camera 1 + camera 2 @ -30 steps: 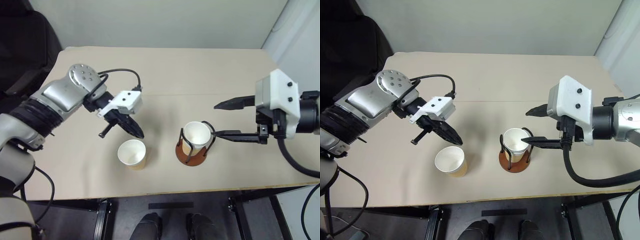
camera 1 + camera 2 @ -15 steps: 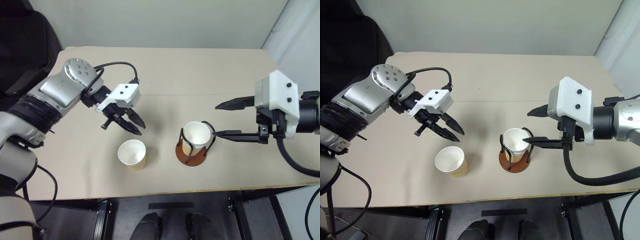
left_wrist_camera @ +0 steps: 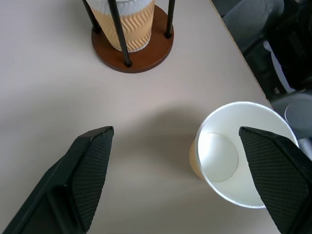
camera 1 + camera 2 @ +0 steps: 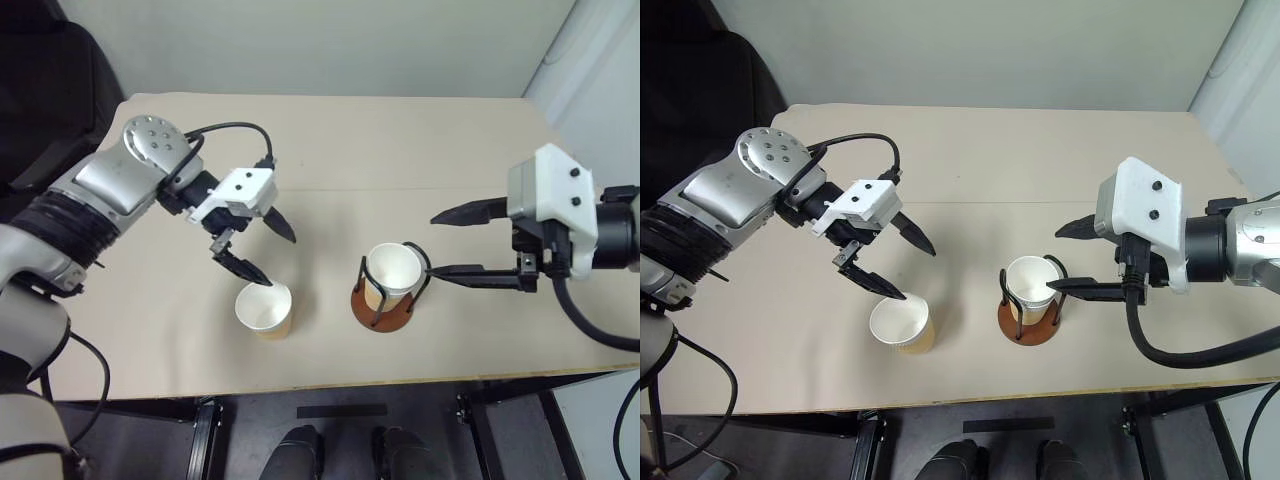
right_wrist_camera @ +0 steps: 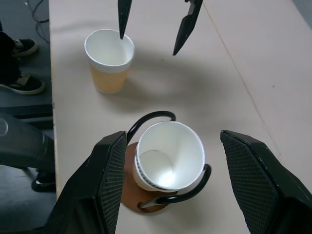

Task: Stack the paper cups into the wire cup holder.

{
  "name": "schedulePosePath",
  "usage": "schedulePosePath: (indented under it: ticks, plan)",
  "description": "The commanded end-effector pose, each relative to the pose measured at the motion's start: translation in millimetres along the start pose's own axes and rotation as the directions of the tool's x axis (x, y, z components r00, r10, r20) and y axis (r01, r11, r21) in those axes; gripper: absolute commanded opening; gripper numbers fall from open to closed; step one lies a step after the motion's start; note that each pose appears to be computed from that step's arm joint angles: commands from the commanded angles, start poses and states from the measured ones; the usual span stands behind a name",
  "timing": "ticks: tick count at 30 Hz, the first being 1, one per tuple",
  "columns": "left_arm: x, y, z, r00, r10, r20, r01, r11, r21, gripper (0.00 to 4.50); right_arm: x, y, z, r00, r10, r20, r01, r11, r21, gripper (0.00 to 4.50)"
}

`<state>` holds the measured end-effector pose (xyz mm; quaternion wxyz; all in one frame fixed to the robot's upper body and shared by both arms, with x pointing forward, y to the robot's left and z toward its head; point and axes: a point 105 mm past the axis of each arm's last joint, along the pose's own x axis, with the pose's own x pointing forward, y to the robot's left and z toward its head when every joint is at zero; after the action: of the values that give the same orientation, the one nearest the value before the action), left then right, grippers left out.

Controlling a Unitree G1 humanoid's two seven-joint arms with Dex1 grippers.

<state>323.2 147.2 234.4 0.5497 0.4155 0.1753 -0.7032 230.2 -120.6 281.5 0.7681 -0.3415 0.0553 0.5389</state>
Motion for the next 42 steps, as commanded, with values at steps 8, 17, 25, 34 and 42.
schedulePosePath:
  ticks: [8, 17, 25, 34, 42]
  plan:
    - [4, -7, -4, 0.997, -0.065, -0.051, 0.068, 0.997, 0.048, 4.48, -4, -2, 5, 0.999, -0.032, -0.003, 0.032, 0.999, -0.025, 3.08]
    - [14, -11, -12, 0.993, -0.099, -0.069, 0.103, 0.994, 0.049, 4.48, -3, -1, 5, 0.999, -0.036, -0.005, 0.036, 0.999, -0.026, 3.08]
    - [28, -17, -23, 0.987, -0.143, -0.08, 0.145, 0.989, 0.022, 2.26, -3, -1, 4, 0.999, -0.043, -0.006, 0.043, 0.999, -0.027, 3.08]
    - [23, -12, -14, 0.991, -0.126, -0.046, 0.126, 0.992, -0.003, 0.06, -4, -2, 3, 0.999, -0.047, -0.012, 0.046, 0.999, -0.023, 3.08]
    - [9, -3, 1, 0.997, -0.078, -0.009, 0.078, 0.997, -0.019, 0.06, -5, -3, 2, 0.999, -0.05, -0.019, 0.05, 0.999, -0.022, 3.08]
